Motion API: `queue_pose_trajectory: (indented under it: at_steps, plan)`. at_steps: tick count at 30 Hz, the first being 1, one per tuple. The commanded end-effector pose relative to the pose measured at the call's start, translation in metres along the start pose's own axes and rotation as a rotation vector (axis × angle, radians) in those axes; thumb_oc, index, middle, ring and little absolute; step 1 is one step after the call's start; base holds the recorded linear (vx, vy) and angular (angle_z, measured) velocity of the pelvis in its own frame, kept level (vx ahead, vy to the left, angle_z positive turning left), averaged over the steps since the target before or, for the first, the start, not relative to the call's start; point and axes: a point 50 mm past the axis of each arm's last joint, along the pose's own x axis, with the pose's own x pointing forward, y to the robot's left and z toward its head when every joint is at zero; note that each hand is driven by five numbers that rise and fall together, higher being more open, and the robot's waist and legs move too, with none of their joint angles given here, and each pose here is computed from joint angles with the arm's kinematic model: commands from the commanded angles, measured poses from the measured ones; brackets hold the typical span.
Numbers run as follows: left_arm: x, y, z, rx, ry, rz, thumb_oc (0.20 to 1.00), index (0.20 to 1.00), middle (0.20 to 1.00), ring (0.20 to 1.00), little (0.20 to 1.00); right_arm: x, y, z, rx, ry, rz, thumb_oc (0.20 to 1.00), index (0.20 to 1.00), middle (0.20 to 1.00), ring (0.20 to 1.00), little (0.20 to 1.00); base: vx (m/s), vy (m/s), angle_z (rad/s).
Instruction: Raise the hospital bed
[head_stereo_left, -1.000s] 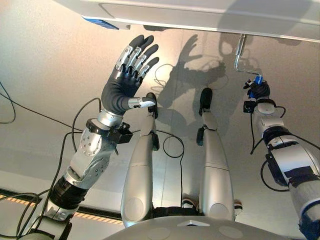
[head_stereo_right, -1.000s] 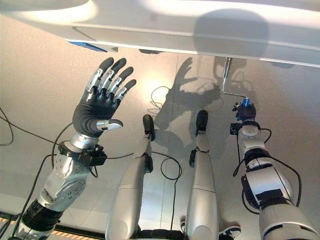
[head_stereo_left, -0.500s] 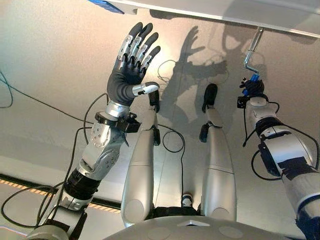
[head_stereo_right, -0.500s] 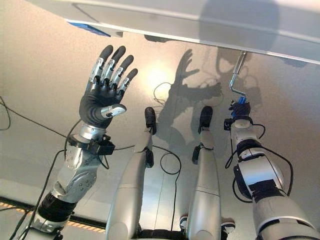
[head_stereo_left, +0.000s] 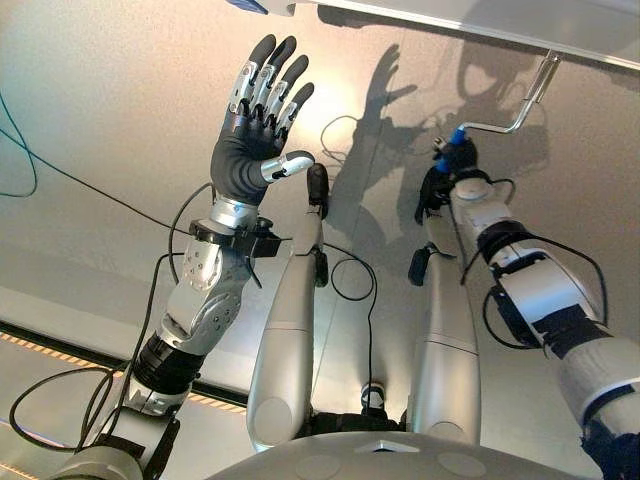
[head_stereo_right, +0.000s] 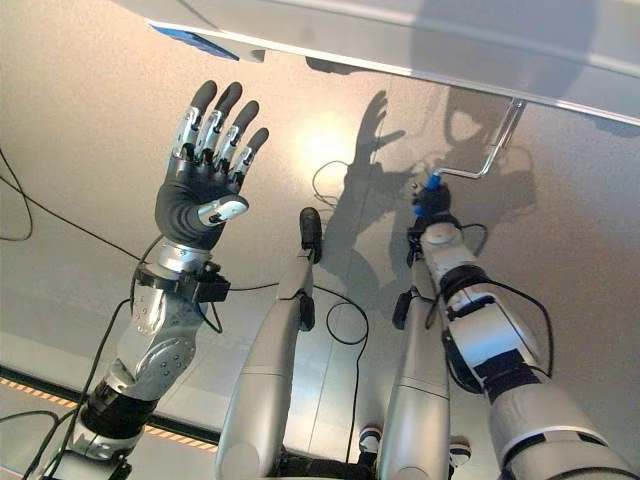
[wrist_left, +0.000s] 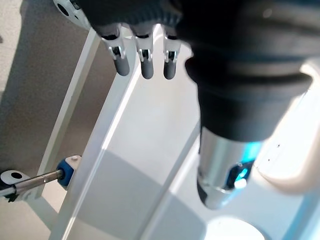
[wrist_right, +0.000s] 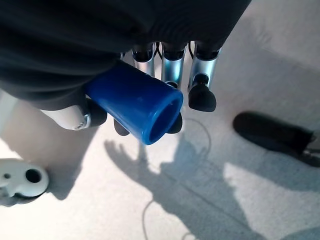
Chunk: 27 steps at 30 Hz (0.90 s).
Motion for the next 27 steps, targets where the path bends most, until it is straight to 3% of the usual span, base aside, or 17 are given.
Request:
queue_pose_trajectory:
  at_steps: [1,6,12,22,27]
  plan:
    - [-0.005,-0.014,0.021,-0.003,-0.114,-0.049,1.0,1.0,1.0,1.0,1.0,-0.053,0.136,0.047,-0.091,-0.233,0.487,0.2,0.2,0.2,0.2,0.2,0.0,0.046,-0.04]
    - [-0.007,-0.015,0.021,-0.002,-0.115,-0.052,1.0,1.0,1.0,1.0,1.0,-0.065,0.144,0.075,-0.048,-0.383,0.549,0.2,0.2,0.2,0.2,0.2,0.0,0.024,-0.03]
    - [-0.014,-0.011,0.018,0.0,-0.104,-0.048,1.0,1.0,1.0,1.0,1.0,-0.091,0.117,0.098,0.279,-0.6,0.605,0.2,0.2,0.2,0.2,0.2,0.01,0.015,-0.04]
    - [-0.045,0.018,-0.014,0.121,0.09,0.061,1.0,1.0,1.0,1.0,1.0,-0.115,0.034,0.032,0.684,-0.603,0.518,0.2,0.2,0.2,0.2,0.2,-0.01,-0.06,-0.05]
    - [-0.087,0.056,-0.056,0.244,0.351,0.232,1.0,1.0,1.0,1.0,1.0,-0.113,-0.001,-0.007,0.663,-0.527,0.357,0.2,0.2,0.2,0.2,0.2,0.02,-0.128,0.02]
